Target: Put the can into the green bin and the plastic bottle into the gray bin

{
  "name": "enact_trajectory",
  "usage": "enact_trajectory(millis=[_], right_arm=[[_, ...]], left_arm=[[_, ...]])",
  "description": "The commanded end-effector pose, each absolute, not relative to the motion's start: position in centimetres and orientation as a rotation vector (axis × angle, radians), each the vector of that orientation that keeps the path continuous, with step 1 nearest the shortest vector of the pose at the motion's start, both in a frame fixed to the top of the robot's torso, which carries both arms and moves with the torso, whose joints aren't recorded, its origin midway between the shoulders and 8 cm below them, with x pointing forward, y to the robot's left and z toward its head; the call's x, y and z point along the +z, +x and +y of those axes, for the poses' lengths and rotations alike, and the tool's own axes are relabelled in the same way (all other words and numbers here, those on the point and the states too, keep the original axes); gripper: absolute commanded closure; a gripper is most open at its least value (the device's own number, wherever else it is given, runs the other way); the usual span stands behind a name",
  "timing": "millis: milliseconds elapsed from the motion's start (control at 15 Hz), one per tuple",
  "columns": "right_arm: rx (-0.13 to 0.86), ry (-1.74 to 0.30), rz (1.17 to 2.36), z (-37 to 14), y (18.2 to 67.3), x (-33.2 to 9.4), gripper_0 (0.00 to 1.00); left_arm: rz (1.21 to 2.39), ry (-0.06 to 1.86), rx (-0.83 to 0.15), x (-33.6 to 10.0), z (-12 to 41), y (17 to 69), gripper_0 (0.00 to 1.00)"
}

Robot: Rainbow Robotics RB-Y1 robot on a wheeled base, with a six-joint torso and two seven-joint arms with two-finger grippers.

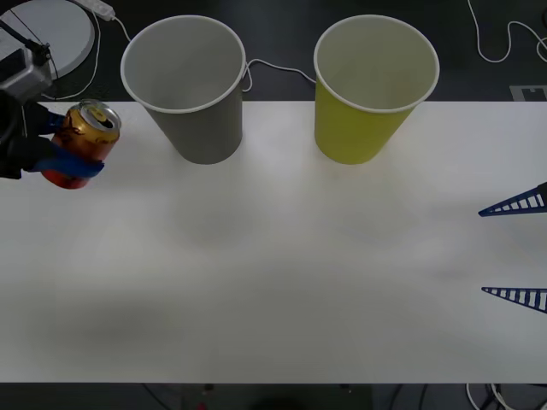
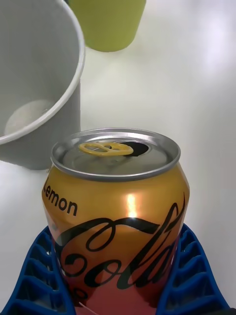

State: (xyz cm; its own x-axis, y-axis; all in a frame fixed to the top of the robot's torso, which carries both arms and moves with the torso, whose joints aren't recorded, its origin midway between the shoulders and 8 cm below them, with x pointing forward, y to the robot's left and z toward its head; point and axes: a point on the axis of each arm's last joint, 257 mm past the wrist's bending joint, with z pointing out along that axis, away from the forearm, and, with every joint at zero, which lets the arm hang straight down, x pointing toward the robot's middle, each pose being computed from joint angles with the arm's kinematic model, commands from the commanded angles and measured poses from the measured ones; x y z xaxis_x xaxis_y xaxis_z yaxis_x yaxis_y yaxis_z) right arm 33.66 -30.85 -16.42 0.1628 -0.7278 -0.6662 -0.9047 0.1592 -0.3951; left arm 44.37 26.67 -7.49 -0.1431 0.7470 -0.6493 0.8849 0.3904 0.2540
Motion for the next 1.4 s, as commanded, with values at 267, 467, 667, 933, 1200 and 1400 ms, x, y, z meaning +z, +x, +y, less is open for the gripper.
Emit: enact_trajectory(millis=[267, 467, 667, 933, 1200, 1400], right_arm=[[0.268, -1.607, 1.603, -30.8, 33.7, -16.4, 0.00], [0.268, -1.607, 1.603, -30.8, 33.7, -16.4, 0.00], [0.268, -1.607, 1.603, -30.8, 33.7, -16.4, 0.00], [0.268, -1.607, 1.603, -30.8, 33.7, -16.4, 0.00], [0.268, -1.607, 1.603, -30.8, 33.7, -16.4, 0.00], [0.268, -1.607, 1.603, -30.8, 33.7, -16.4, 0.00]], left_arm=[[1.976, 1.430, -0.228, -4.0, 22.9, 44.0, 1.00], [1.998, 1.427, -0.222, -1.6, 20.1, 44.9, 1.00], [2.040, 1.443, -0.202, 0.7, 16.9, 45.9, 1.00], [2.029, 1.504, -0.171, 3.7, 11.0, 47.3, 1.00], [2.005, 1.492, -0.248, 6.3, 3.9, 49.9, 1.00], [1.990, 1.456, -0.255, 7.3, -1.9, 52.4, 1.00]])
